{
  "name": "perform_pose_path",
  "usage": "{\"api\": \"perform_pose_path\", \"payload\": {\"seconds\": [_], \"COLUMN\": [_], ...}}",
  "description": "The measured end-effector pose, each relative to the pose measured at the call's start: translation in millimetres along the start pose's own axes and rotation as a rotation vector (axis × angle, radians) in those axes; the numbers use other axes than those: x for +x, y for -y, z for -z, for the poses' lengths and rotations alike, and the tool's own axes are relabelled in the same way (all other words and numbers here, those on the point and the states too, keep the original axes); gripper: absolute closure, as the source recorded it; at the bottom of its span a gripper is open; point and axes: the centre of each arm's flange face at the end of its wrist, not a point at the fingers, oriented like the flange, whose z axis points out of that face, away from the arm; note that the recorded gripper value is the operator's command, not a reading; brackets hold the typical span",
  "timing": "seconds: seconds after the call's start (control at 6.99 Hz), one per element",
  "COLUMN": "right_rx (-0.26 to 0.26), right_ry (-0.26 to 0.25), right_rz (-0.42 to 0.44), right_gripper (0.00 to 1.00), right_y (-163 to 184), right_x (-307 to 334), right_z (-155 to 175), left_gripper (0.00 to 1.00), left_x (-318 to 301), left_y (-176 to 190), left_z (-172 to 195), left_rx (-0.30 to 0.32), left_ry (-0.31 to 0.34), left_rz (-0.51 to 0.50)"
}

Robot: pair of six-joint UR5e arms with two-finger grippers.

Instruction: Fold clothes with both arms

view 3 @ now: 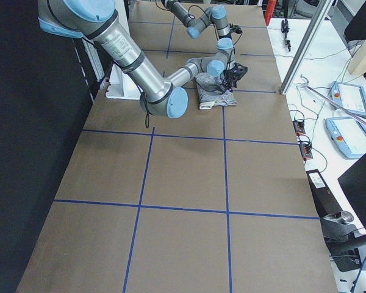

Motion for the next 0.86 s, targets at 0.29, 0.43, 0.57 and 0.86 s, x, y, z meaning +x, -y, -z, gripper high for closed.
{"api": "perform_pose_path", "payload": {"seconds": [0.29,0.43,0.57,0.86], "right_rx": [0.015,0.013,-0.007,-0.053], "right_ry": [-0.010,-0.009,-0.004,-0.047], "right_rz": [0.013,0.048,0.086,0.227], "right_gripper": [0.00,0.00,0.00,0.00], "right_y": [18.6,21.0,15.9,-24.3], "right_x": [-1.1,-2.1,-4.3,-4.5], "right_z": [-3.0,-1.1,5.0,11.2], "left_gripper": [0.00,0.00,0.00,0.00], "left_x": [-3.2,-0.4,3.9,-2.2], "left_y": [7.9,4.1,-1.4,2.4], "left_z": [-2.2,3.0,11.9,24.7], "left_rx": [-0.005,-0.034,-0.070,-0.107], "left_ry": [-0.006,-0.019,-0.036,-0.049], "left_rz": [-0.016,-0.030,-0.042,-0.071]}}
